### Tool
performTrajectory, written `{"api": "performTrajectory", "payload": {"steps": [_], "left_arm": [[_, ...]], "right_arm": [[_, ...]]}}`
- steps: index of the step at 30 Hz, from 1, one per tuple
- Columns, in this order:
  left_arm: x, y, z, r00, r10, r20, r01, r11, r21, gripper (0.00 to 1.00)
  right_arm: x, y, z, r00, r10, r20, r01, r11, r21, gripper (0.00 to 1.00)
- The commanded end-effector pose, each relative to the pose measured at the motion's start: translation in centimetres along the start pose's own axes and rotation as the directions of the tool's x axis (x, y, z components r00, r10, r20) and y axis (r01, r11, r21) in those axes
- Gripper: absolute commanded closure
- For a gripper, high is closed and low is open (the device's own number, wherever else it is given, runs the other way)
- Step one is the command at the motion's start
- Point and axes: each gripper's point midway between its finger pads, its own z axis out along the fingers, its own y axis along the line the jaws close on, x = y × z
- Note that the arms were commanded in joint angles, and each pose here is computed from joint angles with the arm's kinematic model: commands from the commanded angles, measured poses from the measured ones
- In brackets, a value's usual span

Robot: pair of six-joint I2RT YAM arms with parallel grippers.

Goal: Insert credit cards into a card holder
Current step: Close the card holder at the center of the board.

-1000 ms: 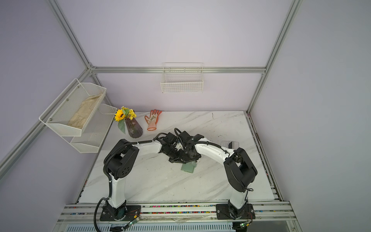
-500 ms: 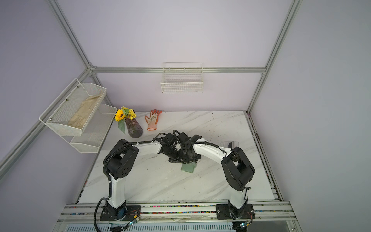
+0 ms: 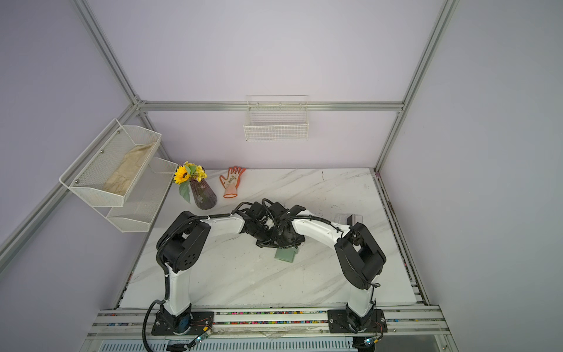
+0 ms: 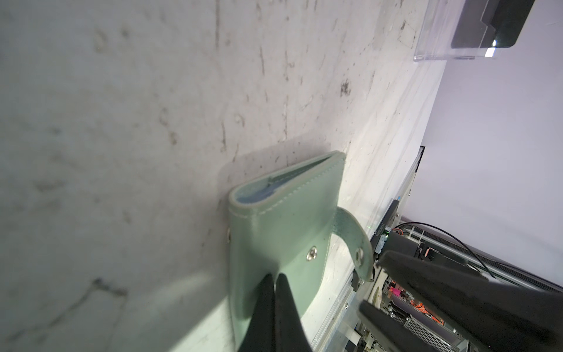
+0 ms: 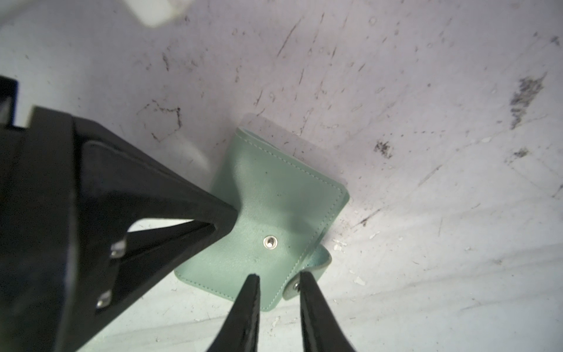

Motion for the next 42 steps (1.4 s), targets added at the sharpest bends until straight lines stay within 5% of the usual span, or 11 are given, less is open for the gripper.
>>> {"api": "performTrajectory", "payload": {"steps": [1, 15, 33, 42], "left_arm": [[2.5, 3.7, 0.8, 0.996, -0.081, -0.047, 0.075, 0.990, -0.120, 0.98], [2.4, 3.8, 0.9, 0.995, -0.081, -0.049, 0.075, 0.990, -0.118, 0.99], [2.4, 3.8, 1.0, 0.995, -0.087, -0.051, 0.081, 0.990, -0.116, 0.98], [2.4, 3.8, 1.1, 0.995, -0.090, -0.053, 0.083, 0.990, -0.117, 0.98]], "right_arm": [[1.2, -1.0, 0.3, 0.999, 0.011, -0.032, -0.010, 0.998, 0.057, 0.73], [1.6, -1.5, 0.6, 0.999, 0.022, -0.037, -0.019, 0.996, 0.083, 0.75], [1.5, -1.4, 0.8, 0.999, 0.019, -0.036, -0.016, 0.997, 0.082, 0.91], [1.0, 1.0, 0.1, 1.000, 0.002, -0.002, -0.002, 0.998, -0.063, 0.95]]}}
